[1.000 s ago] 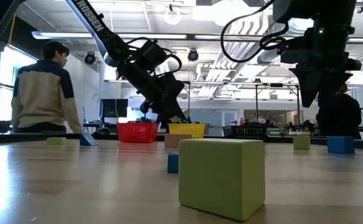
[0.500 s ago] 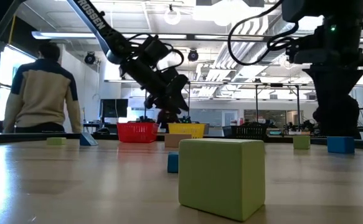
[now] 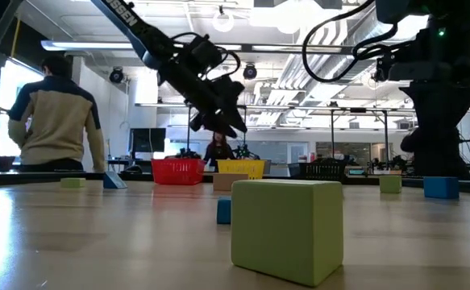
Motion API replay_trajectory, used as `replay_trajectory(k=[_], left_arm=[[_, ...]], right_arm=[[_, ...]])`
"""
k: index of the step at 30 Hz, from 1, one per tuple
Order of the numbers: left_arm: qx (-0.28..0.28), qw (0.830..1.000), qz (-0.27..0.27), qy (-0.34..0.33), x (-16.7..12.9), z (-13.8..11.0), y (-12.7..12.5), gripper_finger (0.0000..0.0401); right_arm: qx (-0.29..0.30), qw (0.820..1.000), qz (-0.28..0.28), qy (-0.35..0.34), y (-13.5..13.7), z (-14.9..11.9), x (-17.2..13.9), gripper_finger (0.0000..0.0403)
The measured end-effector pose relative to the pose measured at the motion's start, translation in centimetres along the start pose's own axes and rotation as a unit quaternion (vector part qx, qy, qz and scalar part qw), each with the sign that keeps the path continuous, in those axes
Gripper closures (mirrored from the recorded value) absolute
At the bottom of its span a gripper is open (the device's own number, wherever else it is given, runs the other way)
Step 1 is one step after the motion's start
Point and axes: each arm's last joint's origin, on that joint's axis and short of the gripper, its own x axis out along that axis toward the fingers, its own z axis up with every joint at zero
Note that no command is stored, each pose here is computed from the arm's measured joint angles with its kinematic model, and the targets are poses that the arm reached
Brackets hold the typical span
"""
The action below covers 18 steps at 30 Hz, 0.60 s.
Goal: Sort & place blocks by color
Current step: Put the blue block into the black basket
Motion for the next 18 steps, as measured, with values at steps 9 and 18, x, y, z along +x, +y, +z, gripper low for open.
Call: replay_trajectory(k=[9, 18], left_arm=[[0.062, 0.997, -0.031, 0.033, -4.2, 1.0, -3.8, 0.0206], [0.115, 0.991, -0.069, -0.012, -9.8, 2.2, -8.0, 0.0206]], right_arm=[[0.005, 1.0, -0.013, 0.021, -0.6, -0.5, 2.1, 0.0153], [0.014, 1.0, -0.021, 0.011, -1.3, -0.9, 4.7, 0.0153]])
